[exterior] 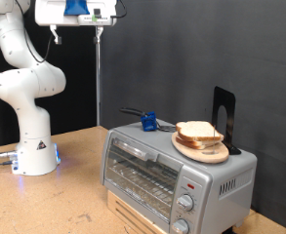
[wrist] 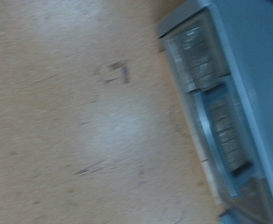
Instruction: Make a piece of toast with the oven
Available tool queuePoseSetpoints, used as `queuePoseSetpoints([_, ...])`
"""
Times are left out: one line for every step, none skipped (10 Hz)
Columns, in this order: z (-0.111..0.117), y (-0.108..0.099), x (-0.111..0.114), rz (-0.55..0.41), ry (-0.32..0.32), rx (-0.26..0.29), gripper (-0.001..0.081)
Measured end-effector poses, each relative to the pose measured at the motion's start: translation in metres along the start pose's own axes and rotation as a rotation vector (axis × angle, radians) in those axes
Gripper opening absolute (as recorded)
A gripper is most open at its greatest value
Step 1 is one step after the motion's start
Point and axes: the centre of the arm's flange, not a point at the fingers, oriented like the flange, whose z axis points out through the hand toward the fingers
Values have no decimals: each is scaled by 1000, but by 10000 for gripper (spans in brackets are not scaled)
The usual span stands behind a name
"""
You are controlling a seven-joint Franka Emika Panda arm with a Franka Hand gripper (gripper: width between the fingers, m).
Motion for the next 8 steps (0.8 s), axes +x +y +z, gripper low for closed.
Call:
queuePoseSetpoints([-2, 1, 2, -24, -81, 39, 808])
queuePoseSetpoints([3, 0, 3, -88, -159, 49, 808])
queuePoseSetpoints([15, -5, 6, -160, -203, 36, 808])
queuePoseSetpoints([31, -15, 10, -198, -204, 6, 808])
queuePoseSetpoints([48, -26, 15, -200, -162, -19, 808])
queuePoseSetpoints([66, -36, 19, -171, -113, -33, 808])
queuePoseSetpoints([73, -42, 22, -150, -81, -37, 808])
queuePoseSetpoints([73, -40, 21, -162, -97, -42, 808])
